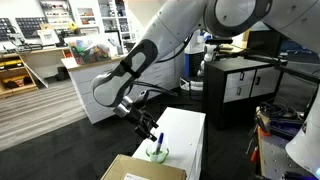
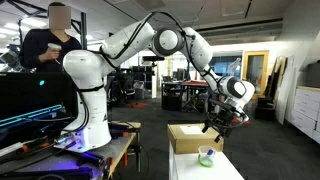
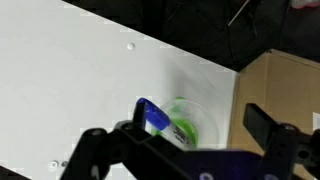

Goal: Remove the blue marker from the clear cup and place it on the brown box

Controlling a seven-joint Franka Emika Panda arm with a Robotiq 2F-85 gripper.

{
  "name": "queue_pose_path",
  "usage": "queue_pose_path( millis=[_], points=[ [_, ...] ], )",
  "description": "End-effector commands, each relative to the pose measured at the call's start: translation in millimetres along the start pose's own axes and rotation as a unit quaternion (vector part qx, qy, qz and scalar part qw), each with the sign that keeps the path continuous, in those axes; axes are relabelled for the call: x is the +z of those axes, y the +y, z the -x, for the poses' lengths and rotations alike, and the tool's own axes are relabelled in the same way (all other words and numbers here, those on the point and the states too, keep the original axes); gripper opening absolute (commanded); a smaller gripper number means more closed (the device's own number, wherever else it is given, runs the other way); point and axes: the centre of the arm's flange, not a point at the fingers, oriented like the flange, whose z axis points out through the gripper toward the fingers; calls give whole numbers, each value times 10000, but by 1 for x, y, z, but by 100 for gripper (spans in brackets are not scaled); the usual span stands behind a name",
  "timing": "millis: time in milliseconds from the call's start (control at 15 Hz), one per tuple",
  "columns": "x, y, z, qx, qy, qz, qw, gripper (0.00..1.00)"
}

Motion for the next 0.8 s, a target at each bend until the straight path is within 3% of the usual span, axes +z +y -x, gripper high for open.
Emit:
queue_pose_path(
  millis=[0,733],
  points=[
    [0,0,0,0,1,0,10000,100],
    [-3,4,-4,-15,-12,57,10000,100]
  ],
)
